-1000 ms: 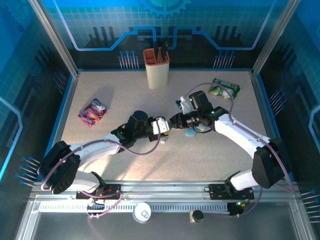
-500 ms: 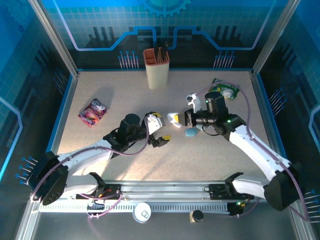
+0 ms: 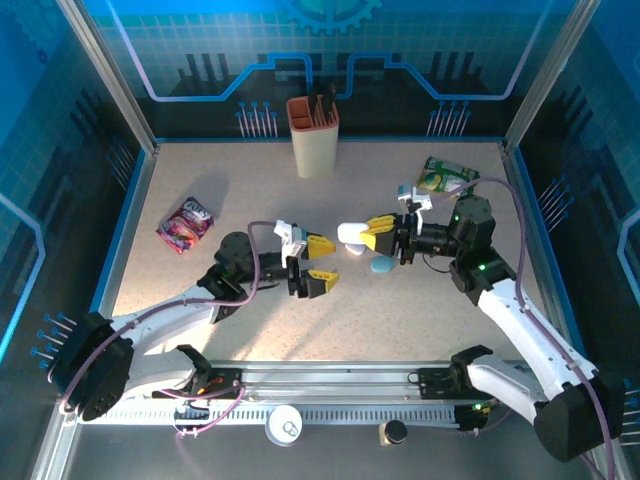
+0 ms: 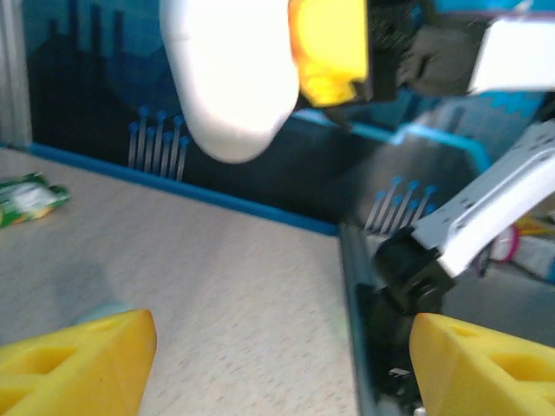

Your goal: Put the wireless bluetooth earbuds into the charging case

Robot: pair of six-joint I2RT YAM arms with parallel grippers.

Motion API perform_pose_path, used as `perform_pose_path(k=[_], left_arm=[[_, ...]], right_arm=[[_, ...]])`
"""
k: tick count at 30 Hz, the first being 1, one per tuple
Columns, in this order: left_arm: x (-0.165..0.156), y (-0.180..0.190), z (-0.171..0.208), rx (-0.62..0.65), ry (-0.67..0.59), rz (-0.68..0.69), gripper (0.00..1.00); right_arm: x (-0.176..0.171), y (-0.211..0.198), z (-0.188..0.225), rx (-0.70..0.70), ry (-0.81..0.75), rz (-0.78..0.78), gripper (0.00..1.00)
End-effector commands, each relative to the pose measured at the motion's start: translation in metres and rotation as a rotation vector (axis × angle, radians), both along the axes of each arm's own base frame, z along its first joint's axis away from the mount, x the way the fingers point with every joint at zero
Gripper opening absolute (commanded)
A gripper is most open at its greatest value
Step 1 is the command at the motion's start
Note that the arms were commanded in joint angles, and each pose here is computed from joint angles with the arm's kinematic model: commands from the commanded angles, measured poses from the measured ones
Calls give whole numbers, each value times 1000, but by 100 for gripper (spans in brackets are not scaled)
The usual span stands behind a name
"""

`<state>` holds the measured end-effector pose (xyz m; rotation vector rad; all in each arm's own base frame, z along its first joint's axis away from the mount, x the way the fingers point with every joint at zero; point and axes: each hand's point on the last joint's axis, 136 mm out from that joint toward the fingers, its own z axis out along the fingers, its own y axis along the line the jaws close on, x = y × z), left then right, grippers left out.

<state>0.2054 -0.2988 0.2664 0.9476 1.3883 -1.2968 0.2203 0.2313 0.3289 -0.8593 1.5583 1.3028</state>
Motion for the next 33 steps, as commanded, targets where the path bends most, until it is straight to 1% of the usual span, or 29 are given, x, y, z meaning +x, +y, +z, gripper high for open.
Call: perform_pose_path(k=[1,6,11,17,21,25,27,29,31,33], left_arm=[[-19,-1,25,-76,-21,-115,74],[-20,-3,34,-96,-61,-119,66],[-15,-3,41,-110,-94,-100,59],[-14,-5,43,-115,-88,-102,47],[-14,-5,43,-116,-84,-107,41],[-13,-6,40,-110,-84,-109,24],[-13,-6,39,-107,-87,-107,17],[-12,-6,37,-102,-94,-100,12],[-11,-6,34,-88,-113,-95,11],[-9,-7,29,-71,-131,-89,10]], right_arm=[[-25,8,17,48,-88,143,13],[-30,18,5,-4,-68,173,13],[-29,25,2,-11,-54,190,13],[-22,29,-6,-44,-35,175,13],[-21,30,-8,-56,-35,172,13],[-19,31,-8,-60,-32,167,13],[-18,31,-8,-66,-31,158,14],[-15,30,-10,-79,-31,136,20],[-7,29,-12,-92,-23,87,37],[1,28,-12,-103,-8,36,48]])
